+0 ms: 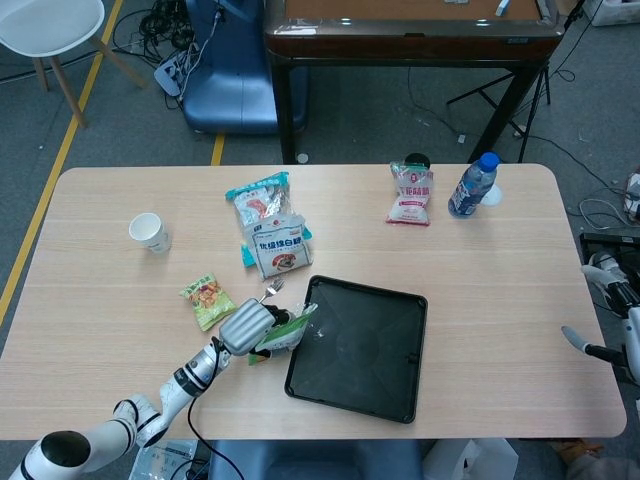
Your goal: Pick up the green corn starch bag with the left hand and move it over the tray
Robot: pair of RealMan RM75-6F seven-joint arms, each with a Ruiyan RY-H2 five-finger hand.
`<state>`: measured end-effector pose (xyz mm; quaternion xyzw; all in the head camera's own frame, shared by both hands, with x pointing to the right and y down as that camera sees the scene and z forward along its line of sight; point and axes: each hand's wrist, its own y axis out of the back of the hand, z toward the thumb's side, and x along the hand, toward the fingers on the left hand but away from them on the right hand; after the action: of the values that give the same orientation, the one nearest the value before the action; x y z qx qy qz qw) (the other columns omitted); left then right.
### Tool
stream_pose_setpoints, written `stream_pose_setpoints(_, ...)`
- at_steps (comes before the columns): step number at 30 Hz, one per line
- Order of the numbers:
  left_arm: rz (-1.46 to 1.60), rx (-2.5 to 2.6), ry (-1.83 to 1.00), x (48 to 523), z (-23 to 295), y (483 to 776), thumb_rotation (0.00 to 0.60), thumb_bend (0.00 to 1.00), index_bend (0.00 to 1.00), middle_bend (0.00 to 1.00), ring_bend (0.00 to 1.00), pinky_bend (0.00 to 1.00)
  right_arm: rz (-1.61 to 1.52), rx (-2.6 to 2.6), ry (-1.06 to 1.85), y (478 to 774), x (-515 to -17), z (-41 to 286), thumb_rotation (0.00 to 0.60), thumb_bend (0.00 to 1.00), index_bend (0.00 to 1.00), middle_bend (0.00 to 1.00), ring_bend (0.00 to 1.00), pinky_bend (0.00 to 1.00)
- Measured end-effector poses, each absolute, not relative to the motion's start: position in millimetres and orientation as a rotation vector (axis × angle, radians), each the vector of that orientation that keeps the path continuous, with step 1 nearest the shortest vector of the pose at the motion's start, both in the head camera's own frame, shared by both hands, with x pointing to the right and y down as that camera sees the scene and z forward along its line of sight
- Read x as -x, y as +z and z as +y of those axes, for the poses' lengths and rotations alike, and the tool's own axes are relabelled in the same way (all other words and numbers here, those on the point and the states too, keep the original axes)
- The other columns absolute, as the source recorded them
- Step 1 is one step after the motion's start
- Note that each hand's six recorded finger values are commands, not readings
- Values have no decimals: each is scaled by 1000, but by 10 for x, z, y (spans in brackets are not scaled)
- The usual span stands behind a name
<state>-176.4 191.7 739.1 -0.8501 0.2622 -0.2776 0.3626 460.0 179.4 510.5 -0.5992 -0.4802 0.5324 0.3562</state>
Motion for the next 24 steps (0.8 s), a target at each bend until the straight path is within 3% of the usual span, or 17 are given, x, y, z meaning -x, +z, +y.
stream_pose_setpoints(10, 645, 2207, -728, 1730, 2017, 7477, 600, 257, 337, 545, 485, 749, -1245, 1542, 1377, 5096, -4608, 1804, 600, 89, 240, 303, 121, 168)
stream_pose_setpoints(13, 635, 2208, -735, 1722, 2021, 7495, 600, 228, 265, 451, 417, 698, -1247, 1542, 1379, 5099, -4613, 1808, 600, 89, 240, 303, 121, 168)
stream_pose_setpoints(16, 622, 2216, -746, 1720, 2031, 7511, 600, 176, 134, 286, 301, 600, -1249, 1542, 1380, 5103, -4622, 1813, 600, 88, 240, 303, 121, 168)
stream_pose_setpoints(24, 619, 2245, -766, 1739, 2035, 7480, 600, 165, 3, 141, 196, 492, -1257, 1541, 1376, 5100, -4641, 1819, 600, 89, 240, 306, 121, 168)
